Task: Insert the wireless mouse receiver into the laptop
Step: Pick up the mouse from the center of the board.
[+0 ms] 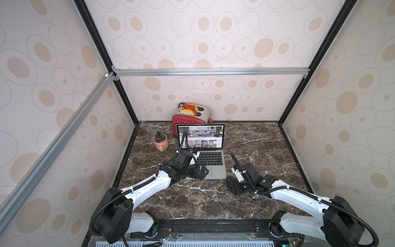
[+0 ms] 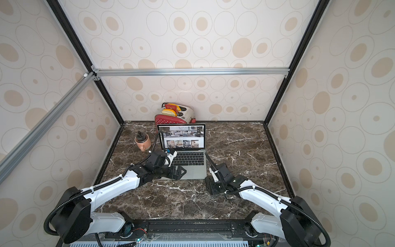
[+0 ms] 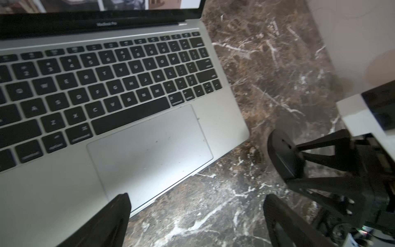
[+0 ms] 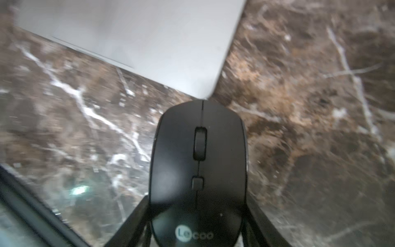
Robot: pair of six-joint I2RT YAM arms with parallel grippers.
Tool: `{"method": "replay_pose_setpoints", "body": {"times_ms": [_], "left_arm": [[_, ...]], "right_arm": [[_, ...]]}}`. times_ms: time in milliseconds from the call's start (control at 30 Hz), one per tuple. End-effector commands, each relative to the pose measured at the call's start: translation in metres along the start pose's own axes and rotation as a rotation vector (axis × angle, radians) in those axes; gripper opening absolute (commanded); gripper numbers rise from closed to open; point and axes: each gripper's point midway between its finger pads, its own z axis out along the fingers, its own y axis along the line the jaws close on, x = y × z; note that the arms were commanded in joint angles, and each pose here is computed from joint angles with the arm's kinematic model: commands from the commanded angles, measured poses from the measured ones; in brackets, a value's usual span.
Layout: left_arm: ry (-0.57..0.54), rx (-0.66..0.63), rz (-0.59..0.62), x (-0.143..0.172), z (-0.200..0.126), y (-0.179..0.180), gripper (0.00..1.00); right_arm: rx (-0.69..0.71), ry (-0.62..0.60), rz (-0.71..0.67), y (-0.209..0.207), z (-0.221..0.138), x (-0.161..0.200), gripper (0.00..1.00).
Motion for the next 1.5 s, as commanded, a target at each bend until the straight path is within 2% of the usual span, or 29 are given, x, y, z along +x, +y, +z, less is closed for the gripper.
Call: {"method": "replay_pose_setpoints", "body": {"times_ms": [0, 133, 233, 300, 367, 500, 800, 1100, 1267, 1400, 1467], "left_arm": [[-0.097, 0.274, -0.003, -0.034, -0.022, -0.044, 0.99], [-0.135, 0.573, 0.06, -0.048, -0.049, -0.097, 0.99], [-0.173, 0.721, 0.088, -0.063, -0.07, -0.123, 0.99], [-0.185, 0.773, 0.105, -0.07, -0.078, -0.133, 0.99], [-0.19, 0.792, 0.117, -0.076, -0.083, -0.138, 0.99], [-0.19, 0.825, 0.121, -0.08, -0.087, -0.141, 0.99], [-0.266, 0.893, 0.127, -0.095, -0.093, -0.147, 0.99], [-0.293, 0.979, 0.104, -0.106, -0.099, -0.155, 0.91], [-0.306, 0.977, 0.122, -0.102, -0.106, -0.156, 0.79], [-0.308, 0.952, 0.105, -0.102, -0.105, -0.153, 0.58], [-0.307, 0.932, 0.092, -0.102, -0.102, -0.15, 0.56]], "right_arm": [[-0.35, -0.15, -0.036, 0.051, -0.031, -0.054, 0.41], [-0.61, -0.247, -0.061, 0.069, -0.066, -0.092, 0.4], [-0.722, -0.281, -0.133, 0.083, -0.085, -0.112, 0.39], [-0.782, -0.296, -0.174, 0.091, -0.095, -0.122, 0.32], [-0.813, -0.312, -0.197, 0.095, -0.102, -0.131, 0.28], [-0.88, -0.341, -0.244, 0.106, -0.115, -0.14, 0.27], [-0.974, -0.318, -0.306, 0.125, -0.126, -0.138, 0.22], [-1.006, -0.307, -0.343, 0.139, -0.127, -0.14, 0.18], [-1.019, -0.297, -0.348, 0.145, -0.124, -0.141, 0.17], [-1.018, -0.292, -0.346, 0.147, -0.121, -0.142, 0.17], [-1.015, -0.294, -0.345, 0.147, -0.12, -0.144, 0.18]]}}
